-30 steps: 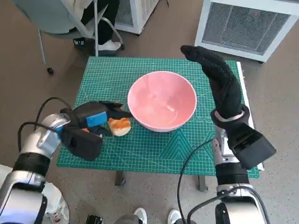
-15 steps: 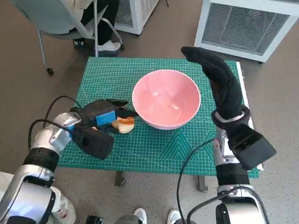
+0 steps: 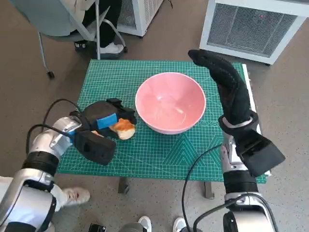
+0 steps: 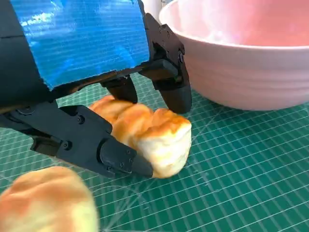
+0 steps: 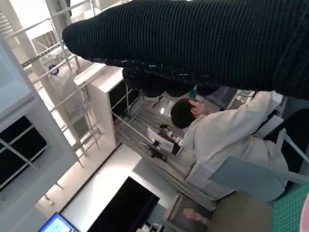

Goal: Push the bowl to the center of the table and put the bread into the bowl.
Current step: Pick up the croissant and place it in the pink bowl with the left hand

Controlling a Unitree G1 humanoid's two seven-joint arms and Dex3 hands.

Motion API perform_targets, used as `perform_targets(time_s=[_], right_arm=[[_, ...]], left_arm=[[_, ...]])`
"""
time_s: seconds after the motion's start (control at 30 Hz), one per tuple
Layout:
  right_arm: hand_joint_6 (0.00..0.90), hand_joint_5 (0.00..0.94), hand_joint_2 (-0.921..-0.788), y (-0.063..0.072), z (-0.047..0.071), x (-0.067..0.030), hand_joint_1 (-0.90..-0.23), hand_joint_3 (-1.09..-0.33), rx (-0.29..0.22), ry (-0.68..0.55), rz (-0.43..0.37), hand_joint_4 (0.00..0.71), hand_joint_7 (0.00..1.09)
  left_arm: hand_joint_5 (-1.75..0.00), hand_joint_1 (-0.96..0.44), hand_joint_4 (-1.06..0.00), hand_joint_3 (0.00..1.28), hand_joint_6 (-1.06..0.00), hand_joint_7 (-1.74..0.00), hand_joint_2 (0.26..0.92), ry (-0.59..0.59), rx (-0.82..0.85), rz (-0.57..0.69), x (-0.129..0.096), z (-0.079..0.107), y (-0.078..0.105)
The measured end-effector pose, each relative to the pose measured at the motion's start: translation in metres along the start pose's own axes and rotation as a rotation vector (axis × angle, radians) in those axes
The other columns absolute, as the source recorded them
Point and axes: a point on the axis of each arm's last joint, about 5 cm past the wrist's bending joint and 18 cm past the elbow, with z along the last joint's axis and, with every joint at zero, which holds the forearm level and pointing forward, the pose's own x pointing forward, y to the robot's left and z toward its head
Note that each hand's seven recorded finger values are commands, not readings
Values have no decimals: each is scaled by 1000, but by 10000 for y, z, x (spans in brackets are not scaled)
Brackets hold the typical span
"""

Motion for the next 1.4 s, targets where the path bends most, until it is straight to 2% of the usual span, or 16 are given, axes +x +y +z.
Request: perform_targets(time_s=[0.2,0.37,0.57,0.73,0.93,1.13,1.4], right_arm=[[-1,43,-921,1,-1,-1,-546,-804,-5,4,2,310,741],[-1,46,-921,-5,-2,-4,-554,-801,-7,6,2,310,741],[-1,49,-921,-5,-3,-5,-558,-805,-7,7,3,309,742],[-1,51,-921,-10,-4,-7,-562,-805,-7,8,2,308,741],[-1,54,-921,-25,-1,-11,-572,-801,0,4,-3,305,731],[-1,57,-921,-34,1,-12,-574,-797,2,1,4,305,728],[-1,58,-921,-62,5,-23,-560,-793,8,-6,-13,297,728]], left_arm=[[-1499,0,-489,163,-641,-1021,921,15,-47,36,-149,-85,163],[-1376,0,-514,145,-634,-1128,921,-40,-79,153,-281,-75,420],[-1262,0,-547,131,-626,-1217,921,-153,-95,354,-420,46,739],[-1202,0,-556,127,-629,-1264,921,-248,-83,474,-446,191,899],[-1154,0,-591,96,-666,-1236,920,-369,-93,542,-311,396,982],[-1130,1,-614,75,-690,-1210,920,-456,-60,543,-48,651,1098],[-1142,0,-583,103,-662,-1258,920,-445,12,468,275,833,1183]])
